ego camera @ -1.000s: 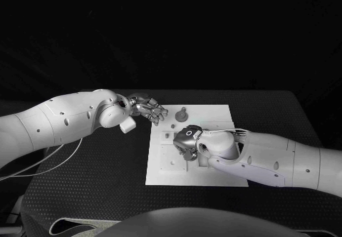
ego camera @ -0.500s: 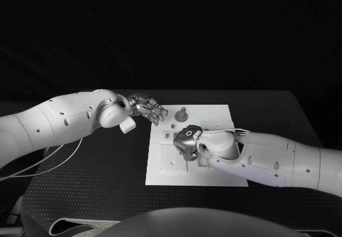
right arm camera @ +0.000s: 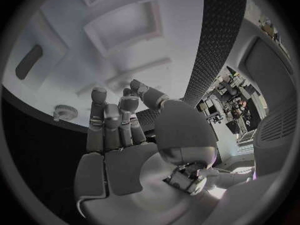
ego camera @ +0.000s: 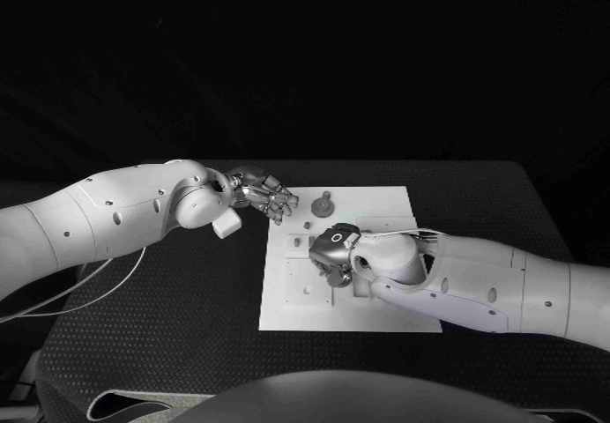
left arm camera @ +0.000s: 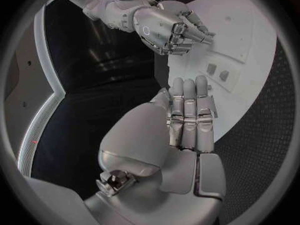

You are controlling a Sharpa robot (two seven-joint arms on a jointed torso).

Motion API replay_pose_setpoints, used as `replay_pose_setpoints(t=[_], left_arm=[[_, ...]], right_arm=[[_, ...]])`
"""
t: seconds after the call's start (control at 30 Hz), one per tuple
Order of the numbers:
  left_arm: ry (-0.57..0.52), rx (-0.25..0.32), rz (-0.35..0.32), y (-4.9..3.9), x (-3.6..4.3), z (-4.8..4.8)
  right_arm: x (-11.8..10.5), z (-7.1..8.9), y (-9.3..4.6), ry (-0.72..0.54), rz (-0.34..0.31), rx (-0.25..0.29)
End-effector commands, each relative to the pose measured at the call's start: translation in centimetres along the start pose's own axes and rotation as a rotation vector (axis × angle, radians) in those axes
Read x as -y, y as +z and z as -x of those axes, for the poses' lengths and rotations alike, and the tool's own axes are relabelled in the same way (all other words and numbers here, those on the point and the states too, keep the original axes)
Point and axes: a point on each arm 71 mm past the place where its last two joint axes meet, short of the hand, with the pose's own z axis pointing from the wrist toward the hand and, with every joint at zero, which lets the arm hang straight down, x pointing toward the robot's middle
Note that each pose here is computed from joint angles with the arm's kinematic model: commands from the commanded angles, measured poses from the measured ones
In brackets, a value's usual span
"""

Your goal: Assemble the parts on the task board

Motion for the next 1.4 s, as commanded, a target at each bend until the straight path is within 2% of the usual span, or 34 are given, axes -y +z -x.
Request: replay_pose_setpoints(t=[0.03,1.03,1.4], left_arm=[[-0.001,-0.015,-0.011,0.03,0.21,-0.15],[-0.001,-0.017,-0.009,-0.01,0.19,-0.18],[0.001,-0.021,-0.01,0.0,0.21,-0.22]], right_arm=[[-0.16,-0.17,0.0,-0.007,0.009,-0.025],[0.01,0.11,0.17,-0.005,-0.018,0.006],[-0.09,0.06,0.17,-0.009,-0.012,-0.006]])
